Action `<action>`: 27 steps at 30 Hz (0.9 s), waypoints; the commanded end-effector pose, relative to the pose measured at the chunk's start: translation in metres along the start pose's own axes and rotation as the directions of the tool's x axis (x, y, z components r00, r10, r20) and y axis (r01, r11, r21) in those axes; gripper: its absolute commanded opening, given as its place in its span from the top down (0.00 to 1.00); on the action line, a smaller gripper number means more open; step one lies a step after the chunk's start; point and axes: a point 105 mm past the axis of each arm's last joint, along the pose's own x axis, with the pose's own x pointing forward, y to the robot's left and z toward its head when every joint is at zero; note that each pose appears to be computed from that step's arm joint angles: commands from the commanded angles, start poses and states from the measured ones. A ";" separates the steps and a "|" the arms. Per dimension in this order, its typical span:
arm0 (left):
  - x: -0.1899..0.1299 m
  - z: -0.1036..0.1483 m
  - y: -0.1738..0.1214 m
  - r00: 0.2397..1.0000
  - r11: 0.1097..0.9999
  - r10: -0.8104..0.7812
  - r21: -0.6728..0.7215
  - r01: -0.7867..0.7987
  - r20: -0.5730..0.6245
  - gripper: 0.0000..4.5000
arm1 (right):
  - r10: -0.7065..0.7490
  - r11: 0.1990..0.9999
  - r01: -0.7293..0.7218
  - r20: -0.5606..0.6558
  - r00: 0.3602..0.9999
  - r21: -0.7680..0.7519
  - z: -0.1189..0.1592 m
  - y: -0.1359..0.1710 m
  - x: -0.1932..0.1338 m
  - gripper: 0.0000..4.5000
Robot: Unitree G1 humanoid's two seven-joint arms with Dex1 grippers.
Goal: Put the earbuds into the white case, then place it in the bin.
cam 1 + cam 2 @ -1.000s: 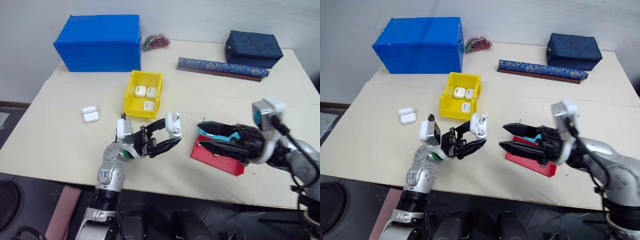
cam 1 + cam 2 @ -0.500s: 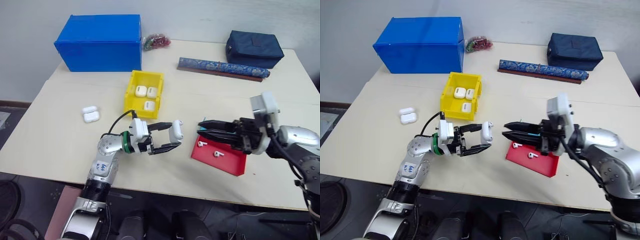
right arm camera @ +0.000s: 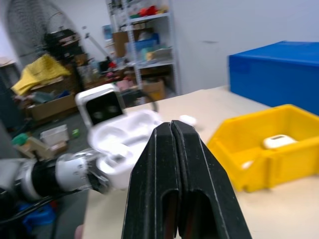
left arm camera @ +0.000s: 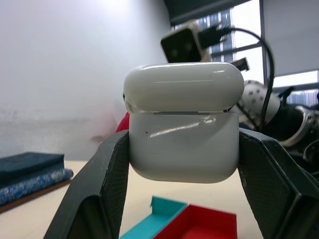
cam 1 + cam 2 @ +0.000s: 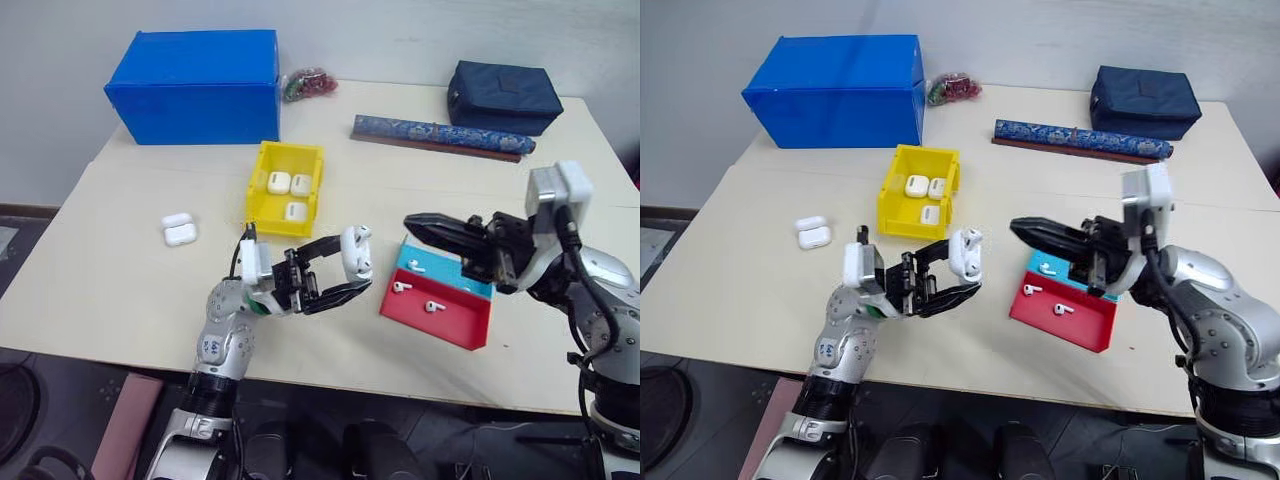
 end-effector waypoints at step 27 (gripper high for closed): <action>0.013 0.002 -0.010 0.997 0.996 -0.070 -0.044 0.071 0.027 0.38 | 0.121 0.989 -0.116 0.049 0.991 -0.094 0.002 0.025 0.021 1.00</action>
